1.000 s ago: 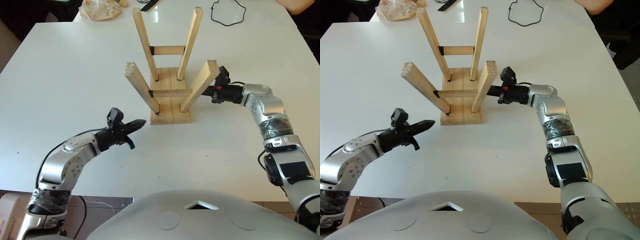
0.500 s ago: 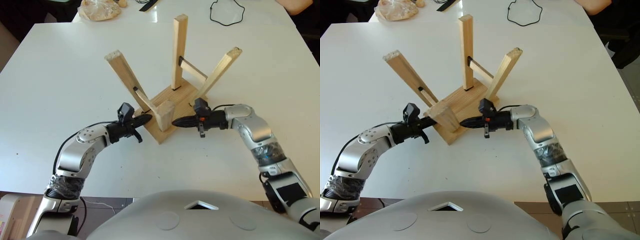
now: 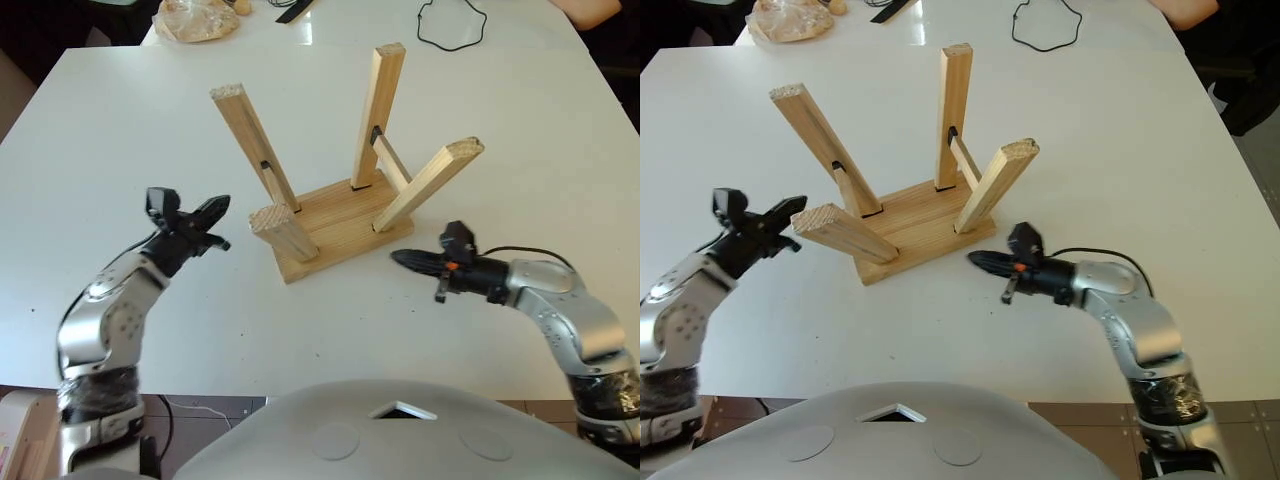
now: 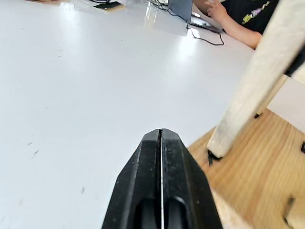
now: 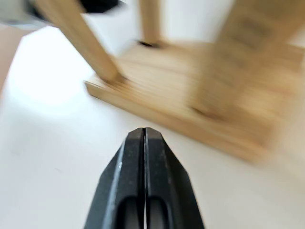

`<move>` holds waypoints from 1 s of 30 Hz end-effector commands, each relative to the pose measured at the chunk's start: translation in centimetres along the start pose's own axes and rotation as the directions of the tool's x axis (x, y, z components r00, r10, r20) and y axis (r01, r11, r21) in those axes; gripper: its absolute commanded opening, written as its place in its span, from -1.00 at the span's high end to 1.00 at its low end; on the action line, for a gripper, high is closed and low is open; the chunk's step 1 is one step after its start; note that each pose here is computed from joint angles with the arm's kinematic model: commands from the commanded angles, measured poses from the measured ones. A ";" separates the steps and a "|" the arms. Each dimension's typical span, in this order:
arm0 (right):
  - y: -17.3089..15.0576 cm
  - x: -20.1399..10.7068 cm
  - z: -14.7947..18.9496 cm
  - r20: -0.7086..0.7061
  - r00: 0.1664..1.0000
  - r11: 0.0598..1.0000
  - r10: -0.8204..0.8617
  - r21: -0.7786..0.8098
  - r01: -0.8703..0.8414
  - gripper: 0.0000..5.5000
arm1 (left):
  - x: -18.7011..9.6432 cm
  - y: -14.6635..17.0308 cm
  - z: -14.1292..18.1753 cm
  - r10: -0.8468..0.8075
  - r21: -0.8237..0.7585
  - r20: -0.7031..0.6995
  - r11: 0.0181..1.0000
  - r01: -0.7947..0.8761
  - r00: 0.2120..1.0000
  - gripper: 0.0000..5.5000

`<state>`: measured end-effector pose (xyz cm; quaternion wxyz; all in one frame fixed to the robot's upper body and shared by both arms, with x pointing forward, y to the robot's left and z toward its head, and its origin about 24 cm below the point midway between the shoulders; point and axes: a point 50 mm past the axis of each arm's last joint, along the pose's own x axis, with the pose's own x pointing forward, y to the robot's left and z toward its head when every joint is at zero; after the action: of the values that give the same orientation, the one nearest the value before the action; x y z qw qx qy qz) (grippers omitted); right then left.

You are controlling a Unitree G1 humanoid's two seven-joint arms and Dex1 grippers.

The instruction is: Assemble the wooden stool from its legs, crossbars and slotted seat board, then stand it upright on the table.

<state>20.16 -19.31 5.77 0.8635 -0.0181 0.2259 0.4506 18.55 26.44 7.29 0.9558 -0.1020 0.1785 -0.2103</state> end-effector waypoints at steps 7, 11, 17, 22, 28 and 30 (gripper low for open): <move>-5.7 2.7 -1.0 -0.085 0.973 0.973 -0.213 -0.106 0.204 1.00 | -2.0 -4.0 -5.5 -0.168 0.007 -0.393 0.983 0.186 0.904 0.99; -5.0 3.3 -1.8 -0.145 0.980 0.986 -0.137 -0.116 0.121 1.00 | -0.2 -4.8 -7.1 -0.160 0.018 -0.413 0.983 0.183 0.897 0.99; -4.5 3.4 -1.9 -0.149 0.985 0.992 -0.088 -0.102 0.073 1.00 | 0.1 -5.2 -7.9 -0.152 0.001 -0.400 0.986 0.167 0.904 0.99; -3.7 3.8 -1.8 -0.147 0.987 0.994 -0.057 -0.098 0.043 1.00 | 0.4 -5.1 -7.5 -0.149 0.011 -0.383 0.986 0.166 0.911 0.99; -1.7 3.7 -1.5 -0.129 0.992 0.997 0.017 -0.070 -0.026 1.00 | 1.7 -5.2 -6.6 -0.175 0.037 -0.350 0.979 0.200 0.920 0.99; -0.9 3.2 -1.7 -0.136 0.990 0.997 0.031 -0.060 -0.040 1.00 | 2.4 -4.8 -6.2 -0.173 0.060 -0.347 0.977 0.206 0.922 0.99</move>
<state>23.48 -19.26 3.23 0.8587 -0.1028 0.2602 0.4293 15.99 20.44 3.34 0.8969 -0.0466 0.2908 -0.3299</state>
